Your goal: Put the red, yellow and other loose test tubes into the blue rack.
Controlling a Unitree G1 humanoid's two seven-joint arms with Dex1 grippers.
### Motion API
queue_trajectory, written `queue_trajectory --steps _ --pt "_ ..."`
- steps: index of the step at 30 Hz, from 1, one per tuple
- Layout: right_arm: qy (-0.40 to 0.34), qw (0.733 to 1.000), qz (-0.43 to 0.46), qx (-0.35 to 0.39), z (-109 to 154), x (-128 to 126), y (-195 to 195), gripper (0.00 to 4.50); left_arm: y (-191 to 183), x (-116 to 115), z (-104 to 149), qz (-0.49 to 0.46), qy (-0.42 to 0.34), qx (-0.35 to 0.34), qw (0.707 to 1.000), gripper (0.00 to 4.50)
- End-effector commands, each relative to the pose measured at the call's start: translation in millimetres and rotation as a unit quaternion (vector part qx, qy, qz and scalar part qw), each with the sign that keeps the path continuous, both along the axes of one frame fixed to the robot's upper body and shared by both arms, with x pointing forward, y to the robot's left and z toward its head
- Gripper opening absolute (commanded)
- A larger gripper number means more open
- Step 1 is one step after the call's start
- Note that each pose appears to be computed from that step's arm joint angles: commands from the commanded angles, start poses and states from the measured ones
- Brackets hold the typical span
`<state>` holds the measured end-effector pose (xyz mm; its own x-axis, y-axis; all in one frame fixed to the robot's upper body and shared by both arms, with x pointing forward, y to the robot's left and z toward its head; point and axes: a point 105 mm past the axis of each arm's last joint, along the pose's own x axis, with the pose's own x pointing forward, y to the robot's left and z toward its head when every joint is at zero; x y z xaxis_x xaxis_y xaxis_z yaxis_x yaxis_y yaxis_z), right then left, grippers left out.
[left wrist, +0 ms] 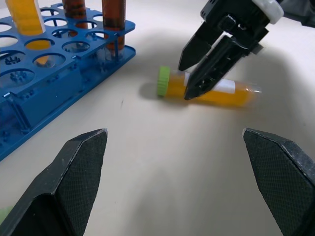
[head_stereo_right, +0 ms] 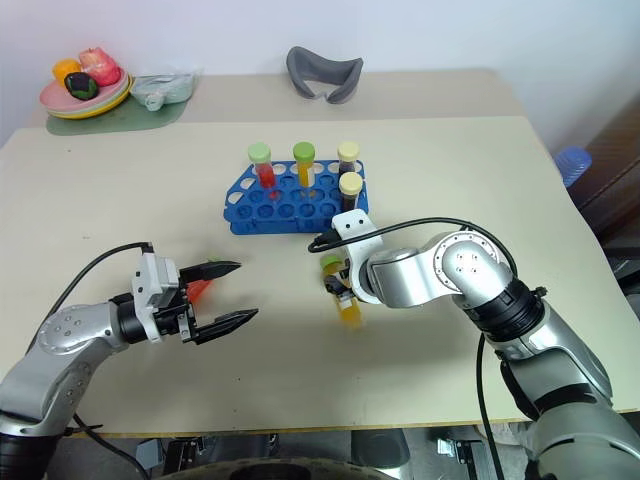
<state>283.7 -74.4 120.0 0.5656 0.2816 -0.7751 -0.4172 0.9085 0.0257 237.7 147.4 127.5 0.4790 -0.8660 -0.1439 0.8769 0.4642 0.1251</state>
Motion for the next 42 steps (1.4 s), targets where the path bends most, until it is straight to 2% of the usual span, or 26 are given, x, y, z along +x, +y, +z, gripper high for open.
queue_trajectory --steps 1,8,12,13,19,21,24,27,30,33,36,42 --pt "-0.012 1.0 0.006 -0.001 6 1 2 2.22 -2 -4 7 -0.007 -0.02 0.001 1.0 4.5" --pt "-0.014 1.0 0.008 0.0 8 2 3 2.22 -2 -3 6 -0.005 -0.019 0.001 1.0 4.5" --pt "-0.017 1.0 0.008 0.001 11 3 3 0.95 -2 -3 5 -0.005 -0.02 0.001 1.0 4.5" --pt "-0.018 1.0 0.009 0.003 11 3 4 0.8 -2 -2 5 -0.004 -0.019 0.001 1.0 4.5" --pt "-0.035 0.999 0.027 0.031 24 3 11 0.8 0 -2 4 0.001 -0.02 0.002 1.0 4.5" --pt "-0.069 0.995 0.055 0.051 36 3 19 0.8 2 -1 4 0.009 -0.022 0.005 1.0 4.5" --pt "-0.195 0.97 0.096 0.109 74 9 31 0.8 14 6 7 0.045 -0.04 -0.001 0.998 4.5" --pt "-0.362 0.91 0.129 0.155 115 15 37 0.8 29 18 15 0.1 -0.063 -0.025 0.993 4.5" --pt "-0.444 0.873 0.124 0.162 123 29 36 0.8 36 26 15 0.127 -0.075 -0.032 0.988 4.5" --pt "-0.489 0.846 0.099 0.185 126 48 40 0.8 36 32 16 0.141 -0.081 -0.043 0.986 4.5" --pt "-0.515 0.827 0.095 0.207 126 56 48 0.8 32 36 18 0.14 -0.084 -0.051 0.985 4.5" --pt "-0.536 0.807 0.087 0.233 114 66 63 0.8 23 40 23 0.138 -0.089 -0.058 0.985 4.5"
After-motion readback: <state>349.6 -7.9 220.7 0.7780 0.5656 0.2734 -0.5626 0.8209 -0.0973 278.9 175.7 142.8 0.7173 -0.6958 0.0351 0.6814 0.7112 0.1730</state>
